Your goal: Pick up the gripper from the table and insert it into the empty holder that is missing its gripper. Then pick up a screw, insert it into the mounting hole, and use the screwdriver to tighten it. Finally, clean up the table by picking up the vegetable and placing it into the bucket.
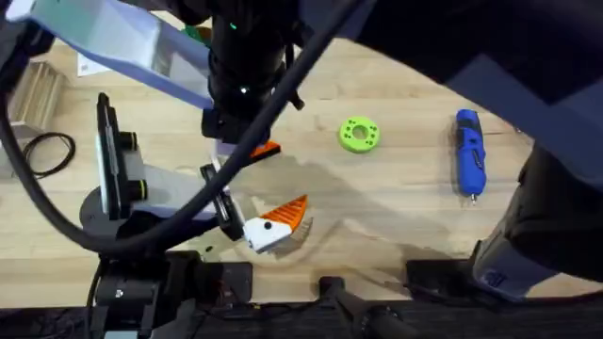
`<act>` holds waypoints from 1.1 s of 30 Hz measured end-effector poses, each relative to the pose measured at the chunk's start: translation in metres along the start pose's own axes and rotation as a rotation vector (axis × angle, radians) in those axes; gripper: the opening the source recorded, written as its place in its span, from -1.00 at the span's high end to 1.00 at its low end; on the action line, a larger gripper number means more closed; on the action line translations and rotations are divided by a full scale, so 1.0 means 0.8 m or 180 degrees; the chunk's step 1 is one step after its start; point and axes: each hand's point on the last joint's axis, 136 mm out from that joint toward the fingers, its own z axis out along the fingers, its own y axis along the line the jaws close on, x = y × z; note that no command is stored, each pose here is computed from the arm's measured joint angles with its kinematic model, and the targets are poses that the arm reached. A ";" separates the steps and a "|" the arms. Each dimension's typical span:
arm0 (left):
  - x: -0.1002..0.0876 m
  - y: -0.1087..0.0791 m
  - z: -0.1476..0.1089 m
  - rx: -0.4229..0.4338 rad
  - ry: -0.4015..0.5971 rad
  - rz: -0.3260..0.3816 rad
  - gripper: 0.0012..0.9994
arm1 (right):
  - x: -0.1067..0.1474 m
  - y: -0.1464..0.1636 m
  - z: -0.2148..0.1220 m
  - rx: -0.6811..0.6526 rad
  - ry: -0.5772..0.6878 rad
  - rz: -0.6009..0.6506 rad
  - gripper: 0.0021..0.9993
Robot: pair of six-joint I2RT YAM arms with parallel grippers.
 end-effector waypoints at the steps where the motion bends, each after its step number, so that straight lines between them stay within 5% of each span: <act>1: 0.000 0.000 0.000 -0.0001 -0.0001 0.0002 -0.97 | 0.000 0.000 0.000 0.0000 0.0000 0.0000 0.99; 33: 0.000 0.000 0.000 -0.0001 -0.0001 0.0011 -0.97 | 0.001 0.002 -0.009 0.0013 -0.0021 0.0008 0.99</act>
